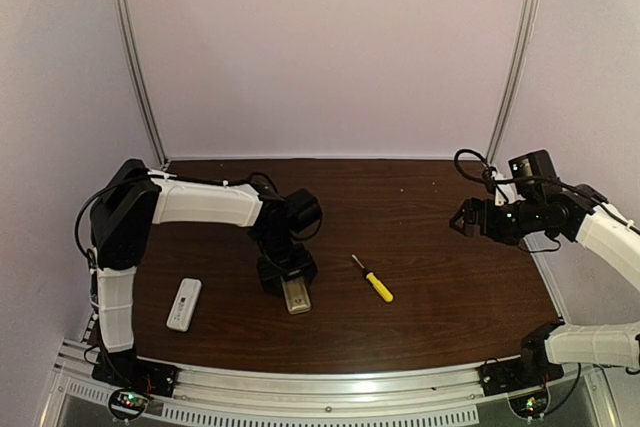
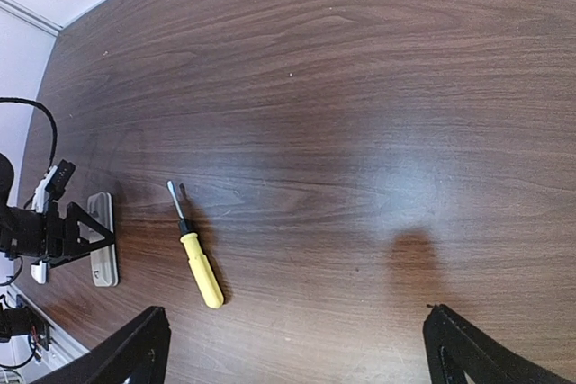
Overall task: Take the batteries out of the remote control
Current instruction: Move the remote control to the center of the board, then pick up the remote control from the center of the board.
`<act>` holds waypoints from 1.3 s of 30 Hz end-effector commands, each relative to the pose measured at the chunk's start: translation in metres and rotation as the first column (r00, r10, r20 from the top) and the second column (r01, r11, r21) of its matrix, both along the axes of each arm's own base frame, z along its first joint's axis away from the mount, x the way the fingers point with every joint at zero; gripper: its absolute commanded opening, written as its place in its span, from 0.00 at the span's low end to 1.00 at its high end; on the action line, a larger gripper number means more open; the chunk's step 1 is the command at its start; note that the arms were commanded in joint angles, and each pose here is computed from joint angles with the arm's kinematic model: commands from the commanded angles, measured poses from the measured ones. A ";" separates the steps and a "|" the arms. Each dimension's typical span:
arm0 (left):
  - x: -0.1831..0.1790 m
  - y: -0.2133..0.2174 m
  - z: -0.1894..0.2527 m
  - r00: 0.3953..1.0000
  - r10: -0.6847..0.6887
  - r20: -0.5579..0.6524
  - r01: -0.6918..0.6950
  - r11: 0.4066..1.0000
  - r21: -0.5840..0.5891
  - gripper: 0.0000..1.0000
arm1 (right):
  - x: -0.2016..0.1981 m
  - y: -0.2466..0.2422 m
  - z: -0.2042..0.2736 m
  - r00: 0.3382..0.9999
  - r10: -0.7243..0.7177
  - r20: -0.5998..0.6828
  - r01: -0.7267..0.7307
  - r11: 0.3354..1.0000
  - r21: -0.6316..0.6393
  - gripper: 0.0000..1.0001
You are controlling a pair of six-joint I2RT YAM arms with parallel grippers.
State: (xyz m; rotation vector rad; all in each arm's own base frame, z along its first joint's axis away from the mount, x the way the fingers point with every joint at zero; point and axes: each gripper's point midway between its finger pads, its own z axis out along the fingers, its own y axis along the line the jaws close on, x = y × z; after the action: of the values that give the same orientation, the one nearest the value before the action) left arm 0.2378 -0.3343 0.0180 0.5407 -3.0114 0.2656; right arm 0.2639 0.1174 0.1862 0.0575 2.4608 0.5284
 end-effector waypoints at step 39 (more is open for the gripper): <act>-0.010 0.121 0.155 0.774 -0.434 0.460 0.436 0.893 0.110 0.97 | -0.077 0.229 -0.010 0.976 0.219 0.000 -0.216 0.964 -0.153 1.00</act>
State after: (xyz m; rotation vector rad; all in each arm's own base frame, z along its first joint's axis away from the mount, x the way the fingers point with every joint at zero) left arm 0.2360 -0.2294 0.1666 -0.1883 -3.4631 0.4650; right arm 0.1923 0.3258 0.1737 -0.2772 2.5011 0.4763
